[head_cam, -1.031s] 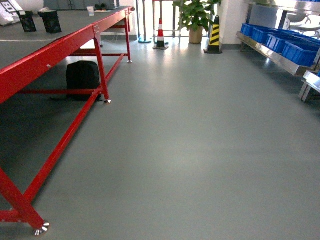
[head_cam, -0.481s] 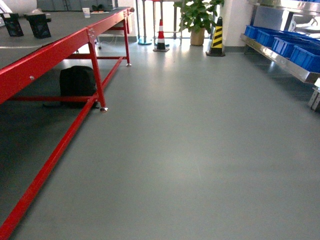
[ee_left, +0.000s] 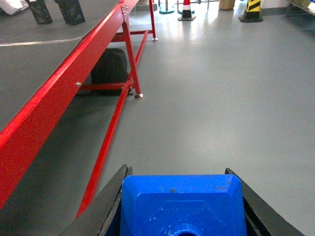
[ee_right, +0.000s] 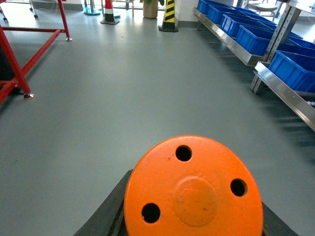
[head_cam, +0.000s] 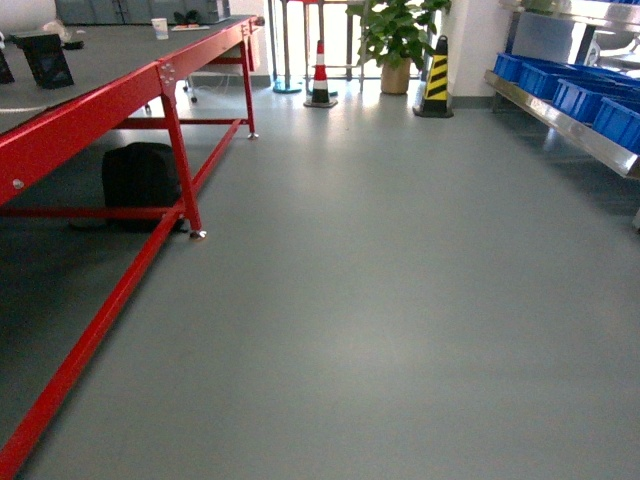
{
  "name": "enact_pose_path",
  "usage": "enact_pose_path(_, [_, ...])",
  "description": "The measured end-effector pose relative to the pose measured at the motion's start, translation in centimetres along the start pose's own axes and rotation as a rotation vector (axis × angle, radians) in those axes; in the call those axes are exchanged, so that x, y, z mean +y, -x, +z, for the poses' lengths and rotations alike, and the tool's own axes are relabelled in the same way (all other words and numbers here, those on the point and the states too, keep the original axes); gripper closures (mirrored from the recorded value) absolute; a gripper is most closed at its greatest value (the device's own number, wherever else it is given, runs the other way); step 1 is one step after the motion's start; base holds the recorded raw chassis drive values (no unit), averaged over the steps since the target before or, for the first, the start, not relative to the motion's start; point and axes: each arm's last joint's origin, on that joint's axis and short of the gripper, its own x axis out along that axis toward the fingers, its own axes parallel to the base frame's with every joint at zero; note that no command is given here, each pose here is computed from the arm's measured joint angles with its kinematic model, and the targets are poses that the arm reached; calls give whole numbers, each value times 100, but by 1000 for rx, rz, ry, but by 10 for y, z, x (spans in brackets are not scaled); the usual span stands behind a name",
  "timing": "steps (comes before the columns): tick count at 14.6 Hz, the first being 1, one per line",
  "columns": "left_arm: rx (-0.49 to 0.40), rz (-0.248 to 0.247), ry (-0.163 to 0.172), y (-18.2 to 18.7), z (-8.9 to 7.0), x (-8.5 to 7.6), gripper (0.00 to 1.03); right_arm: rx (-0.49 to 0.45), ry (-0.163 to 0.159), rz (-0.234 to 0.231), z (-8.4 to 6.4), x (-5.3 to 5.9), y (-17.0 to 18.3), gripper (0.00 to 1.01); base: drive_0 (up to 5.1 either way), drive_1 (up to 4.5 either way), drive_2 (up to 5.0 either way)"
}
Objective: Sort blue parts and orange caps into right shelf containers
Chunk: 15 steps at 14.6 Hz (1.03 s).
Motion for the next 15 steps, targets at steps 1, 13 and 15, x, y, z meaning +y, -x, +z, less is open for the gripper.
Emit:
enact_pose_path(1, [-2,0,0,0,0,0,58,-1,0,0,0,0,0,58,7,441,-426])
enact_pose_path(13, [-1,1,0,0,0,0,58,-7,-2,1,1,0,0,58,4,437,-430])
enact_pose_path(15, [3,0,0,0,0,0,58,0,0,0,0,0,0,58,2,435,-431])
